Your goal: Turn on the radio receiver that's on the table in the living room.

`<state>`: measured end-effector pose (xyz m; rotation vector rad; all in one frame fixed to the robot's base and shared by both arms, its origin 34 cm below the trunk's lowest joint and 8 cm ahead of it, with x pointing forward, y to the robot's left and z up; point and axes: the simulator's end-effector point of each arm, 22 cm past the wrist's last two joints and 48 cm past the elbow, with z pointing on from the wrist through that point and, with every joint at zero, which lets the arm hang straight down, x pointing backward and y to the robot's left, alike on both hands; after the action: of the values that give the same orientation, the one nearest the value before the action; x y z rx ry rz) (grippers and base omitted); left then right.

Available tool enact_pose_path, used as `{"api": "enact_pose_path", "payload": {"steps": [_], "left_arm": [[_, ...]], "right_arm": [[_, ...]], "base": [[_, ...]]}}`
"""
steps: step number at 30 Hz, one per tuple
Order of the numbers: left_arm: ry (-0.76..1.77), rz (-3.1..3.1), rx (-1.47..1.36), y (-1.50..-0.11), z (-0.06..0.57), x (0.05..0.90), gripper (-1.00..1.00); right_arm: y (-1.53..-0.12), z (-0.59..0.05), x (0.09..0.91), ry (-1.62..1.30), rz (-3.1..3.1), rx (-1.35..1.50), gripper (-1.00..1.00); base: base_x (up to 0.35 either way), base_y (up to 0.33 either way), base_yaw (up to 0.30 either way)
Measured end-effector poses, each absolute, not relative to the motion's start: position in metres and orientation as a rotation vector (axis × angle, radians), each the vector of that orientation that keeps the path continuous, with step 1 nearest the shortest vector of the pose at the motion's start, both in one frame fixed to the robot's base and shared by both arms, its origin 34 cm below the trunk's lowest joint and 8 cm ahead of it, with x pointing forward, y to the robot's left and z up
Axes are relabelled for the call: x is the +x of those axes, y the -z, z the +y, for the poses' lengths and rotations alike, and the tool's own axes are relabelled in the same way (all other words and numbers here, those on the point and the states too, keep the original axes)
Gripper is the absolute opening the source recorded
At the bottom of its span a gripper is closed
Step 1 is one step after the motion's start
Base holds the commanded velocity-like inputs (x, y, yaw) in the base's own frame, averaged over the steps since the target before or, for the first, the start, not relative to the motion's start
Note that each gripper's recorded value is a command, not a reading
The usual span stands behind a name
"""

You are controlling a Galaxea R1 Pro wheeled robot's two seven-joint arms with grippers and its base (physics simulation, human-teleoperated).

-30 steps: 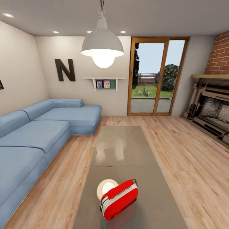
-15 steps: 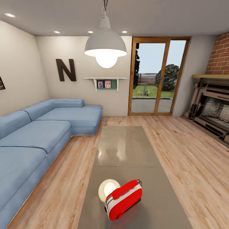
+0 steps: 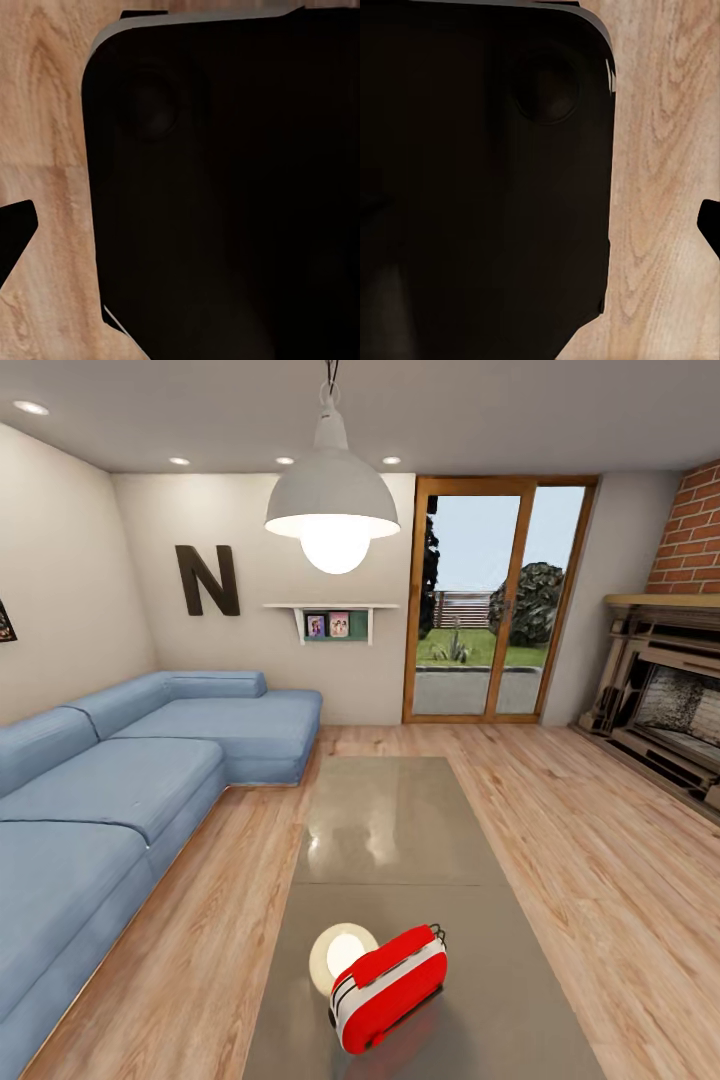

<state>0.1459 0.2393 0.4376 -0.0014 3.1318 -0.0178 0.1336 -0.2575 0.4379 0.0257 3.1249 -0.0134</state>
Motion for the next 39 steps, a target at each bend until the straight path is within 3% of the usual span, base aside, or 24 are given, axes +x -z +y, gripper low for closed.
{"api": "enact_pose_path", "payload": {"steps": [39], "left_arm": [[0.050, 3.111, -0.026, -0.468, 0.221, 0.159, 1.00]], "right_arm": [[-0.468, -0.259, 0.134, 0.017, 3.124, 0.022, 1.00]], "base": [[0.000, 0.000, 0.000]]}}
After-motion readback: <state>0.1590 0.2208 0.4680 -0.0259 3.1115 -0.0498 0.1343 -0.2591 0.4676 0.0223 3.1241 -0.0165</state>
